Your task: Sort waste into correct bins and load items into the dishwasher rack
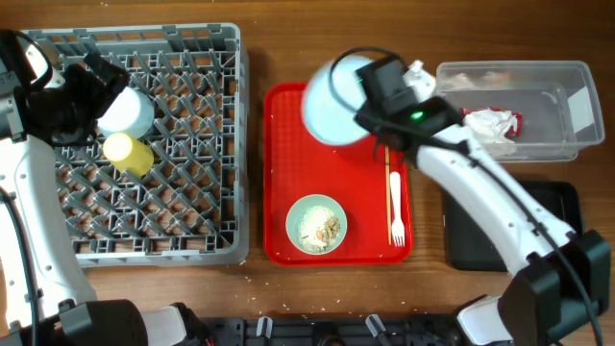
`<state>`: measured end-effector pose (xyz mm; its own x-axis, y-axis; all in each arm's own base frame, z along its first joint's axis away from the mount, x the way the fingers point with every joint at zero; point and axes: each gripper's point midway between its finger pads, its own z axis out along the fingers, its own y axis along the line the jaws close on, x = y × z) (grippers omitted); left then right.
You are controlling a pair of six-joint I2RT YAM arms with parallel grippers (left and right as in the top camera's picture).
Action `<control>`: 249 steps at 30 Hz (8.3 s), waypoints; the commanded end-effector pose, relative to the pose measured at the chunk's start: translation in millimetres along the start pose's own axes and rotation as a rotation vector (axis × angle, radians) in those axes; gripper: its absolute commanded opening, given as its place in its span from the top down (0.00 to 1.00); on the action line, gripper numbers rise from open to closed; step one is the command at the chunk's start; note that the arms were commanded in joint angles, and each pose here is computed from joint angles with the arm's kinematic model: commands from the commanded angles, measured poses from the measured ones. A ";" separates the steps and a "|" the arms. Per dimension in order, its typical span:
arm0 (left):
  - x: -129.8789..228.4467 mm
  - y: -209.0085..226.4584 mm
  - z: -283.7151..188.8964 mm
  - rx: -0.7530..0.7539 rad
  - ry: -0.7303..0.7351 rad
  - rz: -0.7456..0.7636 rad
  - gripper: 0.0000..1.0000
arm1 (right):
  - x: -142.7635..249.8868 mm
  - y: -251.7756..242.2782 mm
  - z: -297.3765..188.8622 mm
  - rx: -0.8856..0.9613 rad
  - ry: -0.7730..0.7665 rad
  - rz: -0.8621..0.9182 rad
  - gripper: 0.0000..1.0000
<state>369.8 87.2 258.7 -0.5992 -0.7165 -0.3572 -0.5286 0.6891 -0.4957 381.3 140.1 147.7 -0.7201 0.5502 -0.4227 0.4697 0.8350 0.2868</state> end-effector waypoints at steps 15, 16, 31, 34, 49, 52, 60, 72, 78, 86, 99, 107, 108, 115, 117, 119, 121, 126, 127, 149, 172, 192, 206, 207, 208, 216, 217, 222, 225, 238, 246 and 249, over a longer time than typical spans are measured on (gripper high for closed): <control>131.5 -138.8 -20.5 0.599 0.437 0.390 0.00 | -0.4 9.5 -17.5 -0.231 0.171 -0.153 0.07; 154.0 -152.4 -14.1 0.582 0.457 0.472 0.00 | -12.3 6.0 -23.8 -0.239 0.144 -0.131 0.00; 313.3 -202.4 162.7 0.167 0.322 1.038 0.09 | -127.4 -156.3 -29.4 -0.117 0.034 0.361 0.00; 342.9 -206.0 188.7 0.212 0.329 1.216 0.11 | -130.8 -163.7 -30.2 -0.109 0.025 0.378 0.00; 418.0 -174.9 230.2 0.150 0.400 1.487 0.31 | -130.4 -163.3 -30.0 -0.110 0.027 0.377 0.00; 419.5 -166.3 233.4 0.127 0.425 1.490 0.44 | -130.5 -163.2 -30.0 -0.110 0.027 0.377 0.00; 419.7 -166.9 233.8 0.129 0.423 1.490 0.96 | -130.6 -163.3 -30.0 -0.110 0.026 0.377 0.00; 355.5 -252.0 97.3 0.443 0.330 1.197 0.96 | -130.5 -163.3 -30.0 -0.110 0.026 0.377 0.00; 258.2 -269.3 16.2 0.671 0.248 0.985 0.96 | -130.6 -163.3 -30.0 -0.110 0.026 0.377 0.00; 148.6 -228.1 -4.4 0.925 0.354 0.701 0.96 | -130.5 -163.3 -30.0 -0.110 0.026 0.377 0.00; 76.1 -158.3 77.8 0.850 0.408 0.428 0.96 | -130.5 -163.3 -30.0 -0.110 0.026 0.377 0.01; 60.4 -135.4 108.8 0.740 0.387 0.363 0.49 | -130.5 -163.3 -30.0 -0.110 0.026 0.377 0.00; 58.5 -134.3 107.8 0.737 0.393 0.335 0.36 | -130.5 -163.3 -30.0 -0.110 0.026 0.377 0.01; 38.5 -120.8 94.4 0.565 0.268 0.342 0.06 | -130.5 -163.3 -30.0 -0.110 0.026 0.377 0.00; 23.5 -107.8 80.0 0.418 0.157 0.363 0.06 | -130.5 -163.3 -30.0 -0.110 0.026 0.377 0.00; 19.4 -105.0 54.4 0.349 0.086 0.382 0.08 | -130.5 -163.3 -30.0 -0.110 0.026 0.377 0.00; 31.8 -107.5 25.1 0.336 0.077 0.399 0.09 | -130.5 -163.3 -30.0 -0.110 0.026 0.377 0.00; 114.1 -109.7 -4.5 0.300 0.300 0.427 0.05 | -130.5 -163.3 -30.0 -0.110 0.026 0.377 0.00; 129.9 -110.6 -2.5 0.282 0.347 0.446 0.06 | -130.6 -163.3 -30.0 -0.110 0.026 0.377 0.00; 243.3 -125.6 43.4 -0.004 0.345 0.586 0.00 | -69.3 -91.3 -50.2 -0.422 0.330 0.217 0.03; 78.4 71.5 1.8 -0.438 0.184 -0.140 0.00 | 94.5 -72.1 62.9 0.234 0.496 -0.542 0.38; 61.5 122.7 -20.1 -0.493 0.158 -0.342 0.00 | 97.2 -90.1 94.7 0.105 0.566 -0.550 0.65; 61.4 122.7 -20.1 -0.493 0.158 -0.342 0.00 | 102.3 -54.8 80.0 -0.036 0.624 -0.489 0.96; 61.4 122.7 -20.1 -0.493 0.158 -0.342 0.00 | 103.1 -52.2 78.2 -0.048 0.633 -0.486 0.96; 61.4 122.7 -20.1 -0.493 0.158 -0.342 0.00 | 104.0 -51.2 77.6 -0.055 0.638 -0.483 0.96; 62.4 122.9 -20.5 -0.495 0.162 -0.343 0.00 | 106.4 -83.9 70.2 0.129 0.658 -0.427 0.16; 62.4 122.9 -20.5 -0.495 0.162 -0.343 0.00 | 109.0 -90.6 72.3 0.160 0.653 -0.412 0.16; 62.3 122.9 -20.4 -0.495 0.161 -0.343 0.00 | 131.5 -89.5 87.2 0.096 0.671 -0.370 0.37; 62.3 122.9 -20.4 -0.495 0.161 -0.343 0.00 | 139.4 -91.1 86.2 0.158 0.648 -0.362 0.49; 62.2 122.9 -20.4 -0.495 0.161 -0.342 0.00 | 100.6 -44.4 38.5 0.201 0.489 -0.400 0.96; 62.0 122.8 -20.3 -0.494 0.160 -0.343 0.00 | 111.0 107.2 -48.0 -0.480 0.498 -0.479 0.96; 61.6 122.7 -20.2 -0.494 0.159 -0.342 0.00 | 147.2 144.8 -69.7 -0.596 0.488 -0.541 0.96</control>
<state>257.4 130.5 187.6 -0.4234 -0.9010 -0.0942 -0.8958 0.4319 -0.1052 333.5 301.3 168.4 -0.9683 -0.0169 -0.2492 -0.1511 0.8342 0.5304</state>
